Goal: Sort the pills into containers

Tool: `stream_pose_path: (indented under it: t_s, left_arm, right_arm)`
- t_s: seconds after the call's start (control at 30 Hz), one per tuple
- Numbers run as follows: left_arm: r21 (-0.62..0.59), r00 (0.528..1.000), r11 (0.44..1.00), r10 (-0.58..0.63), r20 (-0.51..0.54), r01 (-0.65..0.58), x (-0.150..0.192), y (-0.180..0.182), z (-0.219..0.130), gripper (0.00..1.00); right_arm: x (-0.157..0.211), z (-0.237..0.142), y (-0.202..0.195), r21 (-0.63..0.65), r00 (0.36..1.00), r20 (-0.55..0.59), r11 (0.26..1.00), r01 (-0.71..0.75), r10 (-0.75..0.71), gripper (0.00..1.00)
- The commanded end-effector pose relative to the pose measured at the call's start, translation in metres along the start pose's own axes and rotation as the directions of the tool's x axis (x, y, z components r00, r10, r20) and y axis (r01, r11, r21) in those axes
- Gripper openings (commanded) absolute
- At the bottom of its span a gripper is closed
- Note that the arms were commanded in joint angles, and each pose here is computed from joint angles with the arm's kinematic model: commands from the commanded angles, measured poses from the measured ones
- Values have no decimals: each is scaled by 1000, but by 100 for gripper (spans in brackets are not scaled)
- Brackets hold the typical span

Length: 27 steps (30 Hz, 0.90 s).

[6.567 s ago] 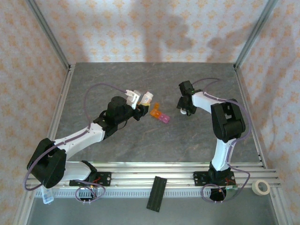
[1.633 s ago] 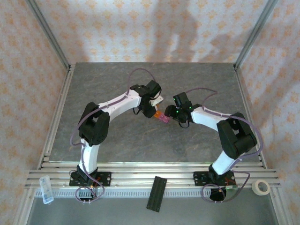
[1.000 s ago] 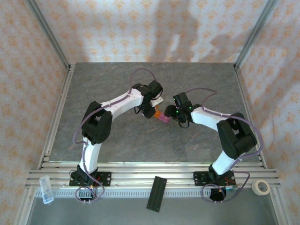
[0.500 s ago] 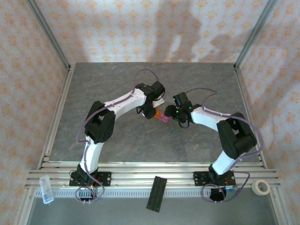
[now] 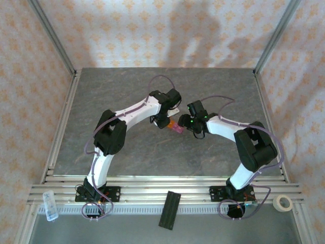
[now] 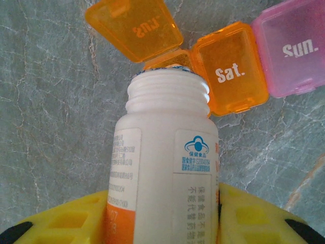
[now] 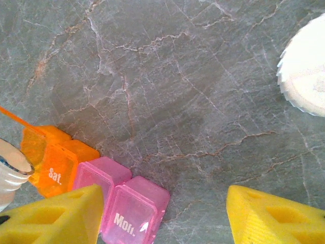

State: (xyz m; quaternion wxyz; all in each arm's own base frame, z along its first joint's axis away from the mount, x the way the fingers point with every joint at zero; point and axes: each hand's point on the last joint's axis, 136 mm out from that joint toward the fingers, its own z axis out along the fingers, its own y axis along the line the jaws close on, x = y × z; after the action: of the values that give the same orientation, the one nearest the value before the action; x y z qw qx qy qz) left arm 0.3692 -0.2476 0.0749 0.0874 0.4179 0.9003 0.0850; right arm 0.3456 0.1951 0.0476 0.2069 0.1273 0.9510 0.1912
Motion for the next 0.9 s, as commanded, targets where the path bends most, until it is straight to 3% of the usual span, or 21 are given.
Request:
stream_pose_path:
  t_s: [0.0,0.87]
  left_arm:
    - [-31,998,999,39,-40,-40,4,2,-1,0]
    - [-48,993,995,84,-87,-88,5,0,4,0]
  right_arm:
    - [5,4,-3,8,1000,-2,1000,-8,8,65]
    - [5,3,-2,7,1000,-4,1000,-15,15,65]
